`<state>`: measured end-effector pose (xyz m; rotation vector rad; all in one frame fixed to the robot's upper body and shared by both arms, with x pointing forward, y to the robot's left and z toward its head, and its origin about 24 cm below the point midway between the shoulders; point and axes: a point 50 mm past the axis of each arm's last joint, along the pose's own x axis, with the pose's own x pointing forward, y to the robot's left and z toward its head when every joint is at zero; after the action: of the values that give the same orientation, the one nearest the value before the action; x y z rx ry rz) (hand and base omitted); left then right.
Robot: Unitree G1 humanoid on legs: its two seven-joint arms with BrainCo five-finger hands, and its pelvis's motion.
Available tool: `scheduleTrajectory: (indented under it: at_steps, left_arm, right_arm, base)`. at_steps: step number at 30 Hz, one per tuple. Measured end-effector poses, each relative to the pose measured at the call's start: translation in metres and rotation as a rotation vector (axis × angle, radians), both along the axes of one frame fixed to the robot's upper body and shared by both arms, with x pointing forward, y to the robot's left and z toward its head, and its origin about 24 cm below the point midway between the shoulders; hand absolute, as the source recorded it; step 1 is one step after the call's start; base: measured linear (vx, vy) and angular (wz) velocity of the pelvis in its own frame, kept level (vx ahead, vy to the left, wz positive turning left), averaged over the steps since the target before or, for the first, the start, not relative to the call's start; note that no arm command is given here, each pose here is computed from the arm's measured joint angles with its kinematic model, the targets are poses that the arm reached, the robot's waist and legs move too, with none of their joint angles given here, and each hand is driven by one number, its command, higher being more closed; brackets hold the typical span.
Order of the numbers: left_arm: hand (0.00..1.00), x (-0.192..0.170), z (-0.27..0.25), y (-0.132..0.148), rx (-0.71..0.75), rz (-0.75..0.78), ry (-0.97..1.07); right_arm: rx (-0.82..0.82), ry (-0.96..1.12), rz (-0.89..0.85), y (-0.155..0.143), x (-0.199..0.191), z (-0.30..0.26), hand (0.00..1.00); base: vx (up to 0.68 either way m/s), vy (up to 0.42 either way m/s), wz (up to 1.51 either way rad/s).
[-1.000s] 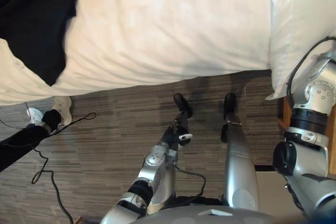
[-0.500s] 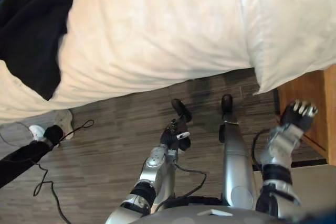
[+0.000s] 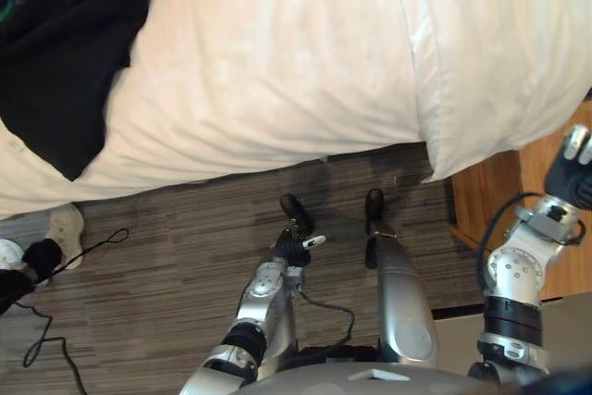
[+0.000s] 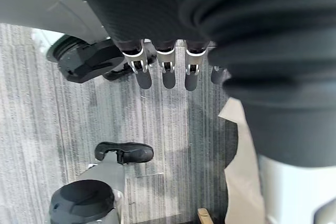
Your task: Tidy the bed and pick cloth on bed and put in laundry
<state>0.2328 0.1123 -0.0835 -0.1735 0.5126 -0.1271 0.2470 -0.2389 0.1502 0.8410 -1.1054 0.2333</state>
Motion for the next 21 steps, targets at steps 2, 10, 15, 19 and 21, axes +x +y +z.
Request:
scheduleTrajectory:
  at_steps: [2,10,15,19,21]
  left_arm:
    - [0.00,0.000,0.000,0.001,0.005,-0.005,-0.002]
    - [0.00,0.005,0.006,0.001,-0.021,-0.060,-0.056]
    - [0.00,0.010,0.011,-0.002,-0.040,-0.059,-0.094]
    - [0.00,0.012,0.014,-0.004,-0.048,-0.055,-0.130]
    - [0.00,0.012,0.015,-0.005,-0.053,-0.055,-0.136]
  right_arm:
    - [-0.030,-0.006,0.053,0.010,0.005,0.003,1.00]
    - [-0.160,0.176,0.332,0.071,0.065,-0.003,1.00]
    - [-0.183,0.197,0.331,0.072,0.077,-0.002,1.00]
    - [-0.155,0.122,0.358,0.068,0.076,0.007,1.00]
    - [-0.142,0.101,0.384,0.068,0.076,0.007,1.00]
  base:
    - [0.05,-0.012,0.20]
    - [-0.02,0.003,0.33]
    - [-0.03,0.013,0.29]
    - [-0.02,0.027,0.06]
    - [0.00,0.002,-0.02]
